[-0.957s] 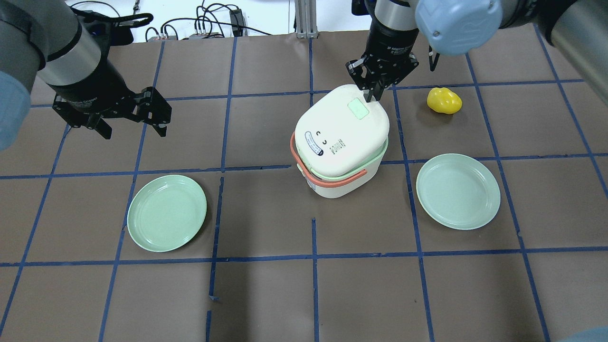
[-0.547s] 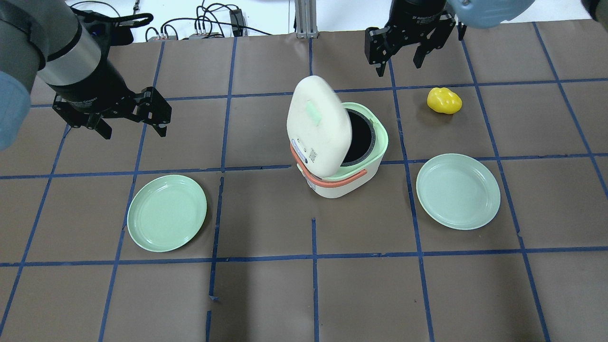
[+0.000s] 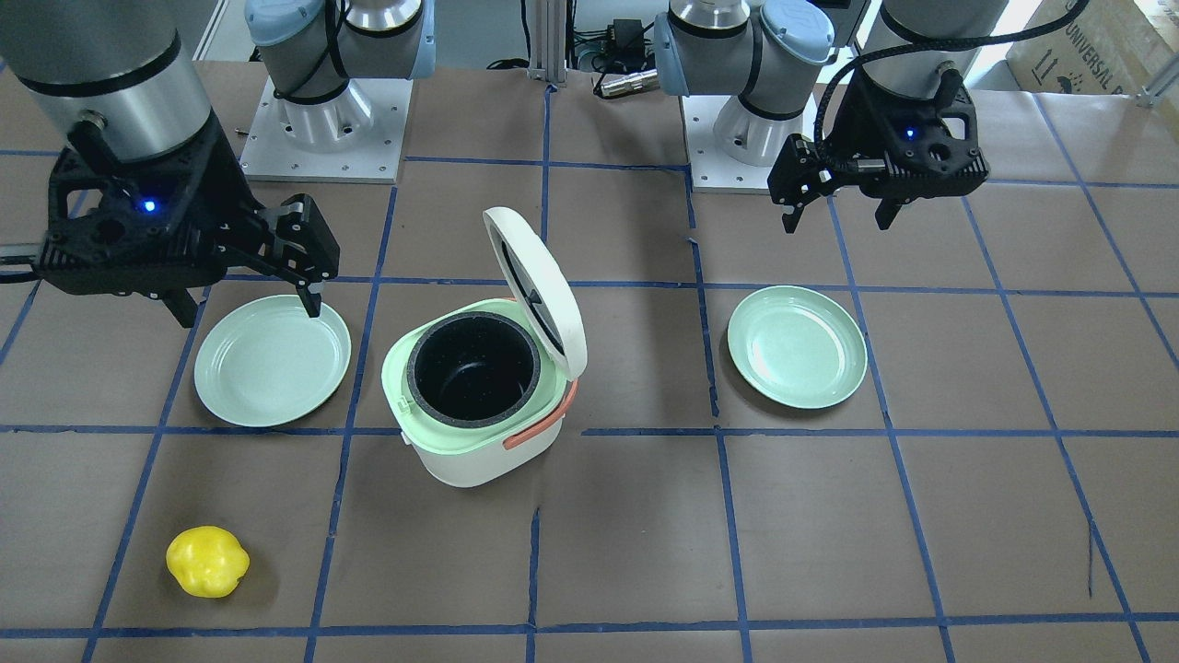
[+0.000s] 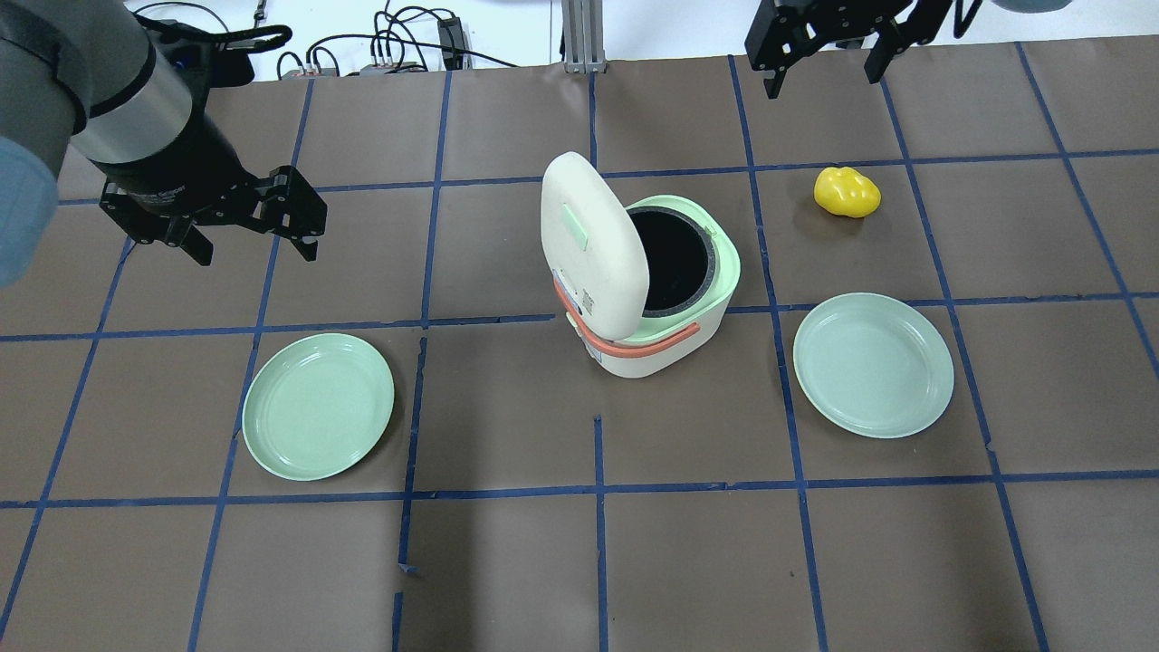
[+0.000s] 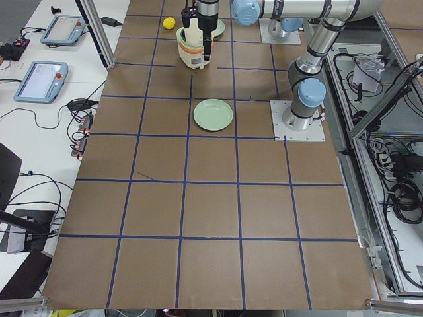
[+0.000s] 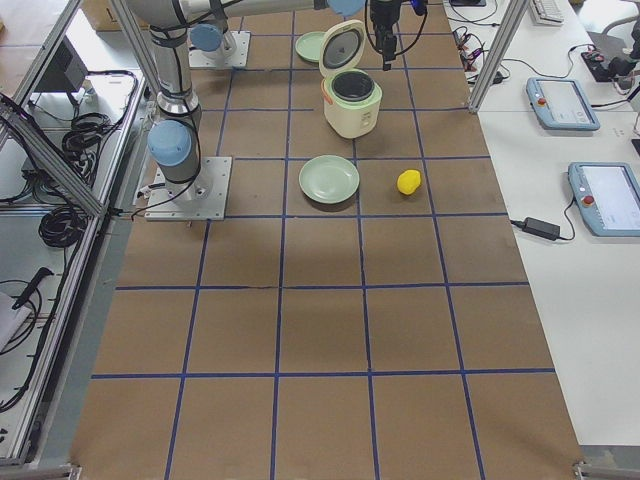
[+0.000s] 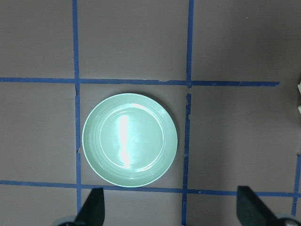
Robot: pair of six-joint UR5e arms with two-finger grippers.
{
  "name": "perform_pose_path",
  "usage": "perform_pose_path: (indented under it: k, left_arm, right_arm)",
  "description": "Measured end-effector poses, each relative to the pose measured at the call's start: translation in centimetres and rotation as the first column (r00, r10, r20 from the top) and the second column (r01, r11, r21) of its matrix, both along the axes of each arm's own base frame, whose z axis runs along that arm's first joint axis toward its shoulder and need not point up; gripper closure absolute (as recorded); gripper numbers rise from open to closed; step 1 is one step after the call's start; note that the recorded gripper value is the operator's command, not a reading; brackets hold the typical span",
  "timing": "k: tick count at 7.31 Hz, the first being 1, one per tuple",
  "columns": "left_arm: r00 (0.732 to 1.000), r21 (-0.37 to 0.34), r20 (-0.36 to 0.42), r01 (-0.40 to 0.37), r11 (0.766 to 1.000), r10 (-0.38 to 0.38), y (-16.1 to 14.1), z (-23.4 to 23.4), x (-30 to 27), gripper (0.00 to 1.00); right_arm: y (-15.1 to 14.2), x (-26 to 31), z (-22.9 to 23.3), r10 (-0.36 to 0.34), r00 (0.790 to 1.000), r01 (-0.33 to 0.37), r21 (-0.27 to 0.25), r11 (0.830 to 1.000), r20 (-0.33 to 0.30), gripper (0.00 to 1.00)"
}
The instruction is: Press rice cooker button
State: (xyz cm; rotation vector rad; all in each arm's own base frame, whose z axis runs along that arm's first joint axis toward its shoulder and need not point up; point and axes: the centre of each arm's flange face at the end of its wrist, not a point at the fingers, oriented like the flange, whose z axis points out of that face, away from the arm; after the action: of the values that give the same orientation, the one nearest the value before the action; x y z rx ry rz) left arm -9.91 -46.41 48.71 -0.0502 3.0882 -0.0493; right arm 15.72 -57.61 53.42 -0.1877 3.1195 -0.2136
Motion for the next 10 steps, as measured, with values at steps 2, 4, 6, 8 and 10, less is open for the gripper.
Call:
perform_pose_path:
  k: [2, 4, 6, 8, 10]
  left_arm:
    - [1.000, 0.000, 0.000, 0.000, 1.000, 0.000, 0.0, 0.0, 0.0, 0.00]
    - [1.000, 0.000, 0.000, 0.000, 1.000, 0.000, 0.0, 0.0, 0.0, 0.00]
    - [1.000, 0.001, 0.000, 0.000, 1.000, 0.000, 0.0, 0.0, 0.0, 0.00]
    - [1.000, 0.000, 0.000, 0.000, 1.000, 0.000, 0.0, 0.0, 0.0, 0.00]
    - [1.000, 0.000, 0.000, 0.000, 1.000, 0.000, 0.0, 0.0, 0.0, 0.00]
  right_arm:
    - [0.5, 0.2, 0.7, 0.000, 0.999, 0.001, -0.011, 1.000, 0.040, 0.02]
    - [0.2, 0.1, 0.1, 0.002, 0.999, -0.001, -0.015, 1.000, 0.044, 0.02]
    - [0.1, -0.1, 0.0, 0.006, 0.999, -0.005, -0.019, 1.000, 0.037, 0.01]
    - [1.3, -0.2, 0.5, 0.007, 0.999, -0.007, -0.009, 1.000, 0.034, 0.01]
    - [4.6, -0.8, -0.2, 0.005, 0.999, -0.005, 0.017, 1.000, 0.033, 0.01]
